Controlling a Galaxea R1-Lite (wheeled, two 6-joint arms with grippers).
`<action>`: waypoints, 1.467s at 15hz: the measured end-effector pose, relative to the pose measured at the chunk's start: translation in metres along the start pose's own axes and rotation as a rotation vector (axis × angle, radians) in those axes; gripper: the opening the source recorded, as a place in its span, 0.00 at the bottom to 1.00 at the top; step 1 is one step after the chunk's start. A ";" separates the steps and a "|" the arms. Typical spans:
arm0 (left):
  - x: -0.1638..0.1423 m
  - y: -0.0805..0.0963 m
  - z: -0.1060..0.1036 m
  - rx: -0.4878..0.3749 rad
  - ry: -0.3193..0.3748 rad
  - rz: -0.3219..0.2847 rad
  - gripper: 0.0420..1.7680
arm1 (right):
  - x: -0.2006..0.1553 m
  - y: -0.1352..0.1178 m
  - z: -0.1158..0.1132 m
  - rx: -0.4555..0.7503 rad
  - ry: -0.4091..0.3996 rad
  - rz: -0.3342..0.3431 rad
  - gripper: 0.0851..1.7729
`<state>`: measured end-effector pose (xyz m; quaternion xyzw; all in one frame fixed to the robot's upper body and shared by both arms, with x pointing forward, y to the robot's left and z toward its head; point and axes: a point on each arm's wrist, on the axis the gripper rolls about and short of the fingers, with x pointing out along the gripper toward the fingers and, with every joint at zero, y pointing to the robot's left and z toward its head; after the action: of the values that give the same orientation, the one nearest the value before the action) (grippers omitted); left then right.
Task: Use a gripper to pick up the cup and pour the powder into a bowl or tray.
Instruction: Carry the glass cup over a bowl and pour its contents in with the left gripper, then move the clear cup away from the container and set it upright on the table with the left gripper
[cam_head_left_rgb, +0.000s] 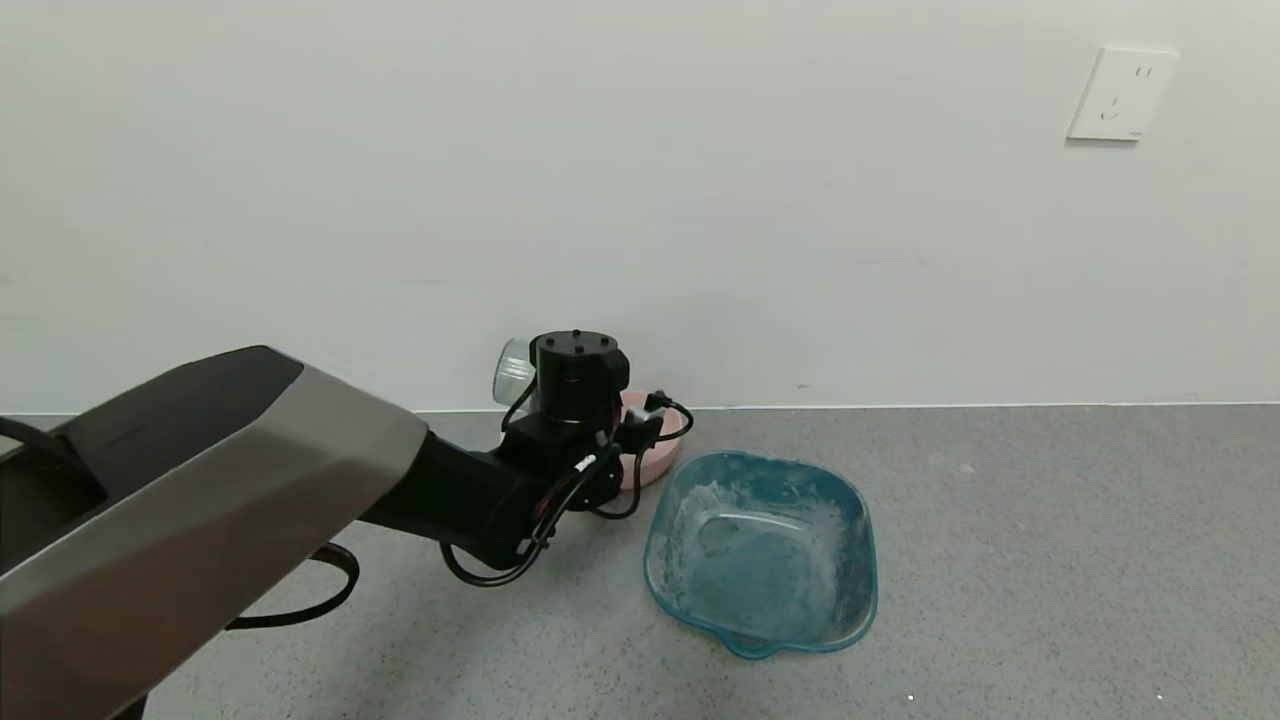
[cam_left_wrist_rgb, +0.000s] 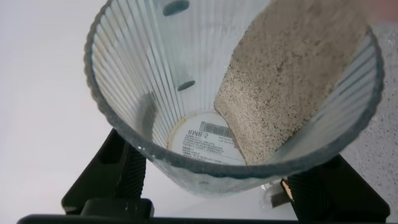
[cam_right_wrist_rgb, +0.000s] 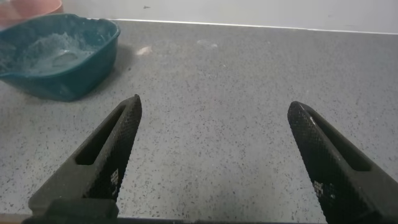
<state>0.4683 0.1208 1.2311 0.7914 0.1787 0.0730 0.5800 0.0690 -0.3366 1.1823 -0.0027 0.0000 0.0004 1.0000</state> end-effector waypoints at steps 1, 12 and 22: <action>-0.002 0.000 -0.004 -0.010 0.002 0.007 0.72 | 0.000 0.000 0.000 0.000 0.000 0.000 0.96; -0.009 -0.002 -0.029 -0.438 -0.021 0.030 0.72 | 0.000 0.000 0.000 0.001 0.000 0.001 0.96; 0.002 0.000 -0.045 -0.830 -0.223 -0.016 0.72 | 0.000 0.000 0.000 0.001 0.000 0.001 0.96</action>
<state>0.4562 0.1615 1.2450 0.4928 0.0764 0.0483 0.8655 0.0690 -0.3366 1.1823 -0.0021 0.0000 0.0007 1.0000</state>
